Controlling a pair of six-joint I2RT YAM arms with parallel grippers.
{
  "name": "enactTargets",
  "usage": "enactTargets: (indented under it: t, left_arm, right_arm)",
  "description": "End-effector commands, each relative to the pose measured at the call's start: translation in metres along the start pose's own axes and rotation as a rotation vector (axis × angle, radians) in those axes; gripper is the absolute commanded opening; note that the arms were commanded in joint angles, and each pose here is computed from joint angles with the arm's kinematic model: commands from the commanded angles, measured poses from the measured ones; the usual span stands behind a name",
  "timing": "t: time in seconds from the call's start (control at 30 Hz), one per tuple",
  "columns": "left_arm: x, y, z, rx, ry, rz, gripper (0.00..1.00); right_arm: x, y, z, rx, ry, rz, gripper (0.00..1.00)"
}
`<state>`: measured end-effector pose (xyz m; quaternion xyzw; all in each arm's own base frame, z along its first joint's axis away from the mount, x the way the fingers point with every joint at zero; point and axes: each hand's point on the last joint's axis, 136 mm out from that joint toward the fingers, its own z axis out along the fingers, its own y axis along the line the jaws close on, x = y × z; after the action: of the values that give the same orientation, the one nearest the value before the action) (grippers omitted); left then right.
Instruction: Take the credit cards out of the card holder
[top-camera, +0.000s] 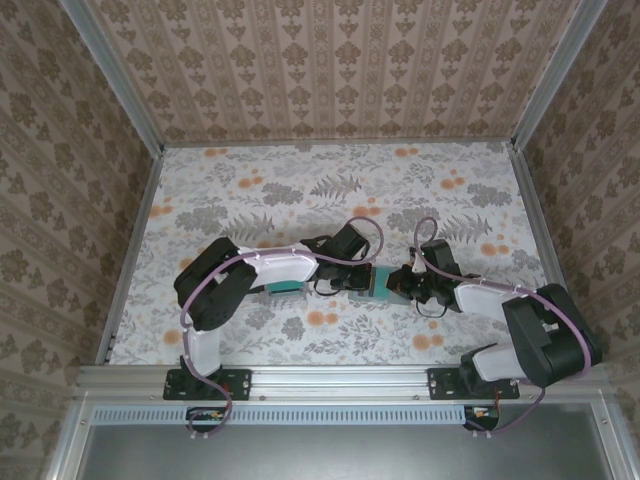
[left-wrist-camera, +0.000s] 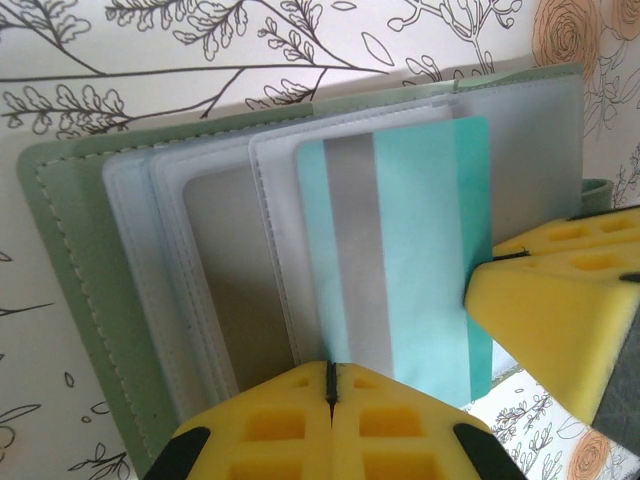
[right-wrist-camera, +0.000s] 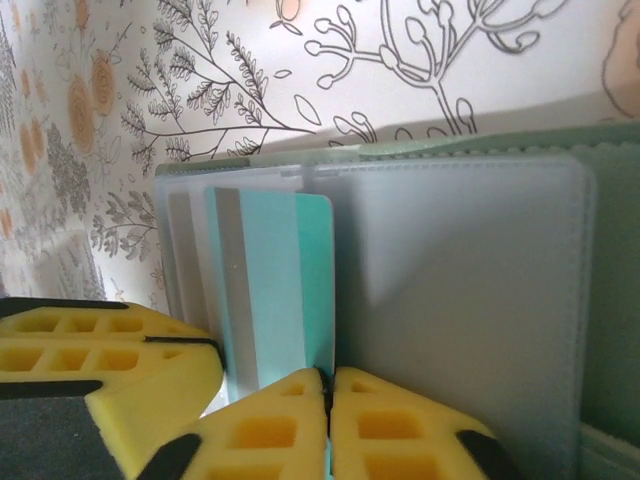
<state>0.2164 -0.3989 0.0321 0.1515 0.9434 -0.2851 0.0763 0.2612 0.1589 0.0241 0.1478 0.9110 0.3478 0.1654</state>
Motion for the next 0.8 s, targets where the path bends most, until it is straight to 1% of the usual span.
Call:
enactTargets:
  t: [0.0, 0.17, 0.37, 0.47, 0.6, 0.7, 0.77]
  left_arm:
    - [0.014, 0.023, 0.006, -0.071, 0.048, -0.043, 0.03]
    - [0.015, 0.032, 0.004, -0.104, 0.052, -0.060, 0.00]
    - [0.015, 0.041, 0.003, -0.115, 0.054, -0.083, 0.00]
    - [0.013, 0.040, 0.000, -0.110, 0.047, -0.077, 0.00]
    - [0.011, 0.035, -0.003, -0.097, 0.038, -0.067, 0.00]
    - [0.006, 0.026, -0.007, -0.061, 0.023, -0.057, 0.03]
    - [0.001, 0.017, -0.013, -0.030, 0.004, -0.047, 0.07]
  right_arm:
    - [-0.001, -0.004, 0.001, 0.031, 0.001, 0.004, 0.00]
    - [-0.003, -0.016, -0.011, 0.085, -0.023, 0.016, 0.00]
    - [-0.003, -0.028, -0.023, 0.100, -0.036, 0.046, 0.00]
    - [-0.004, -0.028, -0.030, 0.078, -0.049, 0.063, 0.00]
    - [-0.005, -0.026, -0.048, 0.101, -0.085, 0.051, 0.00]
    - [-0.008, -0.017, -0.066, 0.090, -0.133, 0.016, 0.00]
    - [-0.010, -0.009, -0.077, 0.074, -0.163, 0.002, 0.00]
